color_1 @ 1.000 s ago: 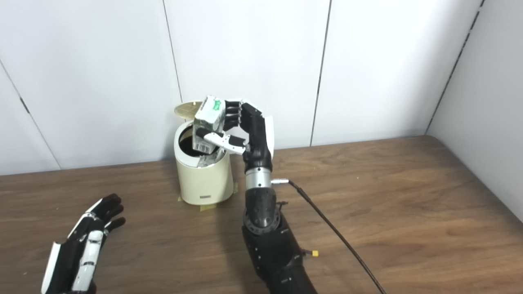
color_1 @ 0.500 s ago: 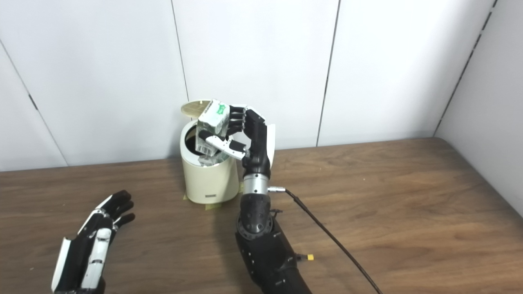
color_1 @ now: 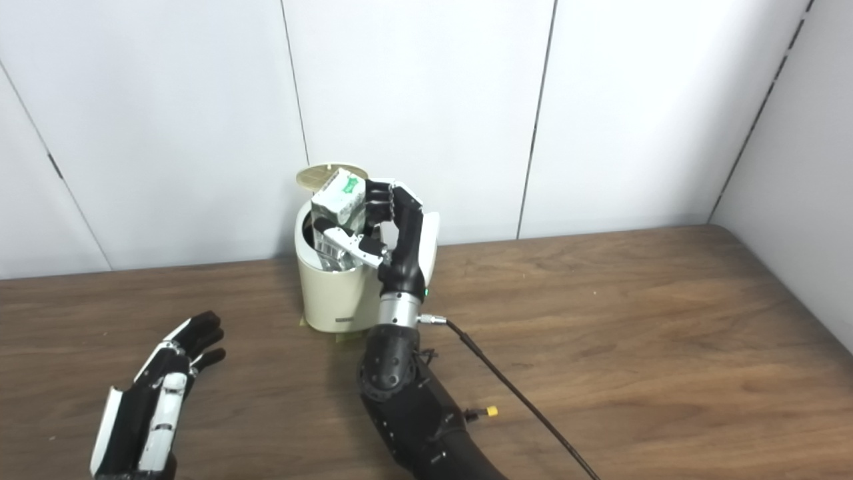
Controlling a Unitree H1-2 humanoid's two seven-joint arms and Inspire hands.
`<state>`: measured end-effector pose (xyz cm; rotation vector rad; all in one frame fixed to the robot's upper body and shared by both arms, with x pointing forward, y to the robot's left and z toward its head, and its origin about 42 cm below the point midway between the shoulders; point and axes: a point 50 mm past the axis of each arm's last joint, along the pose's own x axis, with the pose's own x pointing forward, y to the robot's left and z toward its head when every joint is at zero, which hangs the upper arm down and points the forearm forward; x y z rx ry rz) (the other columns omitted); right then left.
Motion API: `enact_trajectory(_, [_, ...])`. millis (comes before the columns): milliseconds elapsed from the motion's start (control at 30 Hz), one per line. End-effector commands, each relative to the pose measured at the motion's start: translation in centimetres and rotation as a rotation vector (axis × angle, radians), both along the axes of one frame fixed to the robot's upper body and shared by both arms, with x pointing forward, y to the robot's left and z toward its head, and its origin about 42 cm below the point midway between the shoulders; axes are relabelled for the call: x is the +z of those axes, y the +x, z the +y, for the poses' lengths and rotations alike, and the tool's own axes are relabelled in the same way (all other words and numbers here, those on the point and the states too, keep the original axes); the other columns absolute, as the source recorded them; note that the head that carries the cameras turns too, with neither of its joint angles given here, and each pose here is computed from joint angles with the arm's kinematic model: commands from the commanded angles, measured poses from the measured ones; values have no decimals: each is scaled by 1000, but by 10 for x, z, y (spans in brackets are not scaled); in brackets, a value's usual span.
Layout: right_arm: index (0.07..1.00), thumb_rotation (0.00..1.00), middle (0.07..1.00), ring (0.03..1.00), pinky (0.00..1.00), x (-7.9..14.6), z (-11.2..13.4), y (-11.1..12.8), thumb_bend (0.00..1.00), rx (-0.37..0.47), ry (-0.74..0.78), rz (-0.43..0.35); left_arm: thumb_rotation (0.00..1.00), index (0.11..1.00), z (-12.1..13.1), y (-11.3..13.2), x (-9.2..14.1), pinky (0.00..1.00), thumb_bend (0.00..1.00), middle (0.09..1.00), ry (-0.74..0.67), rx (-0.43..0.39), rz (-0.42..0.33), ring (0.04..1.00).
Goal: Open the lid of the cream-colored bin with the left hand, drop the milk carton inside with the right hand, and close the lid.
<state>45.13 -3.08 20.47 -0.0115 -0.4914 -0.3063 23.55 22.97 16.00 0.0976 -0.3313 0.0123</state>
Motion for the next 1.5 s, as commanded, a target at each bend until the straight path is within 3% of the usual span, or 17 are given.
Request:
enact_trajectory(0, [497, 0, 488, 445, 395, 35, 12, 8, 514, 12, 7, -128, 790, 836, -3, -36, -13, 811, 219, 863, -37, 30, 44, 855])
enact_trajectory(300, [497, 0, 496, 441, 383, 42, 17, 10, 512, -46, 38, -146, 784, 837, -5, -38, -11, 813, 207, 863, -46, 33, 50, 854])
enact_trajectory(733, [488, 0, 495, 453, 425, 34, 30, 3, 512, -77, -80, -218, 736, 833, -6, -38, -10, 797, 207, 857, -60, 29, 61, 847])
enact_trajectory(1067, [487, 0, 495, 452, 423, 30, 38, 0, 513, -96, -65, -207, 729, 827, -6, -39, -11, 801, 224, 856, -46, 27, 62, 848])
enact_trajectory(1467, [503, 0, 490, 444, 407, 50, 38, 7, 511, -122, 17, -218, 712, 823, -6, -41, -11, 797, 222, 854, -50, 31, 73, 847])
